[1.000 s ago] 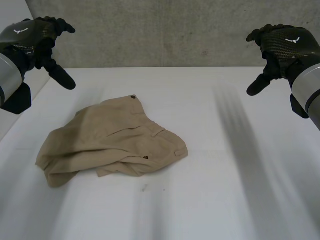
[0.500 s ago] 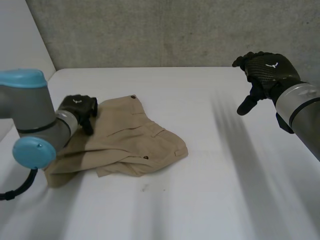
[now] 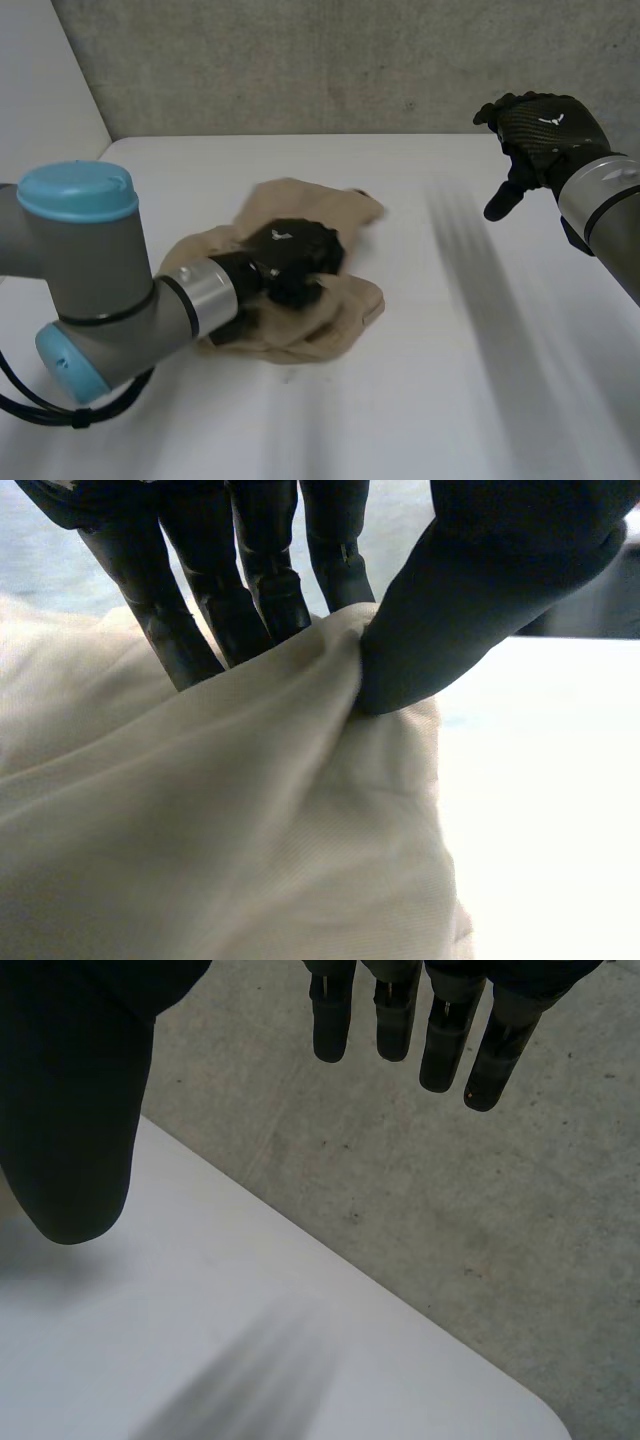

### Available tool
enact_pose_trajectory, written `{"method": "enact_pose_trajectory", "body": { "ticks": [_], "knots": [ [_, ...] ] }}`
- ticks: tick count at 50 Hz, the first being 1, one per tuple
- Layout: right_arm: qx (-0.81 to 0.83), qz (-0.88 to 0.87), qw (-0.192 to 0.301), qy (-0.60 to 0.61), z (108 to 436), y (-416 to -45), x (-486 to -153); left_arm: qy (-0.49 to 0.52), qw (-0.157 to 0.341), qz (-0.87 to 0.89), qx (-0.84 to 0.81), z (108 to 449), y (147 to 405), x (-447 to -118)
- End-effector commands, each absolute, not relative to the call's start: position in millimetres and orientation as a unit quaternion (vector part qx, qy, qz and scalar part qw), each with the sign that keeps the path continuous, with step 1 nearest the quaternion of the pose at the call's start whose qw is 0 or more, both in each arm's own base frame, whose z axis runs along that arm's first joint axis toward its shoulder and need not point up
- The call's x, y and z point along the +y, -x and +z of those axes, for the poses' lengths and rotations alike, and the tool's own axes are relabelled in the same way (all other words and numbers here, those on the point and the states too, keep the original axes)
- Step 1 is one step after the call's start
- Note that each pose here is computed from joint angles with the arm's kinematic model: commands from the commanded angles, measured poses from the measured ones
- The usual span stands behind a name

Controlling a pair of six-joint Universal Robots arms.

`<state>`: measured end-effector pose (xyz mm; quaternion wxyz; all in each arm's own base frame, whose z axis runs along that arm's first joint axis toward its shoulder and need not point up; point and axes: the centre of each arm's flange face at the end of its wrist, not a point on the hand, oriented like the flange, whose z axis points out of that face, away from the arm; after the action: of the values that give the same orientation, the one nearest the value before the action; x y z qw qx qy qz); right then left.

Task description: Fold the shorts.

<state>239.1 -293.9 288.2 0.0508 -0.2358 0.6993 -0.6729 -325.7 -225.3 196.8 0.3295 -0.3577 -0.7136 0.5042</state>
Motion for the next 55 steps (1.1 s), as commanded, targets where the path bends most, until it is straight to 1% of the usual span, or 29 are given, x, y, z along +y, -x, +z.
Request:
{"method": "enact_pose_trajectory", "body": {
  "ticks": [1, 6, 7, 10, 11, 14, 15, 19, 22, 25, 26, 28, 32, 33, 38, 40, 43, 45, 49, 52, 55],
  "knots": [
    [0.697, -0.674, 0.046, 0.242, 288, -239, -294, 0.397, 0.376, 0.482, -0.684, 204, 336, -195],
    [0.690, -0.661, 0.024, 0.294, 279, -244, -290, 0.392, 0.363, 0.516, -0.670, 228, 330, -199],
    [0.689, -0.657, 0.021, 0.305, 276, -245, -289, 0.379, 0.346, 0.537, -0.669, 241, 321, -206],
    [0.690, -0.635, 0.013, 0.346, 262, -248, -287, 0.350, 0.311, 0.571, -0.674, 259, 305, -216],
    [0.692, -0.628, 0.015, 0.356, 259, -249, -286, 0.330, 0.290, 0.590, -0.678, 271, 295, -221],
    [0.704, -0.601, 0.029, 0.378, 250, -251, -279, 0.308, 0.265, 0.605, -0.685, 282, 283, -220],
    [0.706, -0.597, 0.036, 0.381, 249, -252, -277, 0.297, 0.251, 0.607, -0.693, 284, 277, -217],
    [0.711, -0.575, 0.080, 0.397, 239, -264, -267, 0.281, 0.233, 0.614, -0.700, 290, 265, -204],
    [0.714, -0.562, 0.107, 0.402, 229, -272, -266, 0.269, 0.219, 0.614, -0.709, 285, 256, -200],
    [0.721, -0.553, 0.120, 0.400, 220, -277, -271, 0.247, 0.196, 0.613, -0.725, 279, 244, -208],
    [0.721, -0.554, 0.122, 0.398, 219, -278, -274, 0.230, 0.180, 0.609, -0.737, 273, 236, -215],
    [0.719, -0.558, 0.127, 0.394, 218, -284, -280, 0.218, 0.169, 0.603, -0.748, 267, 232, -221],
    [0.718, -0.564, 0.154, 0.378, 215, -301, -293, 0.205, 0.147, 0.577, -0.777, 245, 231, -235],
    [0.717, -0.569, 0.159, 0.369, 213, -306, -302, 0.202, 0.143, 0.574, -0.780, 242, 231, -237],
    [0.723, -0.568, 0.169, 0.356, 198, -318, -326, 0.190, 0.127, 0.548, -0.805, 216, 234, -258],
    [0.723, -0.563, 0.181, 0.357, 192, -324, -326, 0.186, 0.117, 0.535, -0.816, 202, 236, -269],
    [0.727, -0.553, 0.204, 0.353, 179, -334, -330, 0.181, 0.103, 0.526, -0.824, 192, 239, -279],
    [0.731, -0.545, 0.214, 0.349, 171, -336, -332, 0.181, 0.093, 0.525, -0.826, 190, 243, -281],
    [0.748, -0.504, 0.256, 0.350, 146, -343, -326, 0.183, 0.078, 0.537, -0.820, 193, 254, -283],
    [0.744, -0.493, 0.277, 0.357, 144, -347, -324, 0.178, 0.073, 0.555, -0.809, 203, 256, -289],
    [0.737, -0.500, 0.281, 0.358, 148, -348, -326, 0.178, 0.074, 0.569, -0.800, 211, 259, -293]
  ]
}}
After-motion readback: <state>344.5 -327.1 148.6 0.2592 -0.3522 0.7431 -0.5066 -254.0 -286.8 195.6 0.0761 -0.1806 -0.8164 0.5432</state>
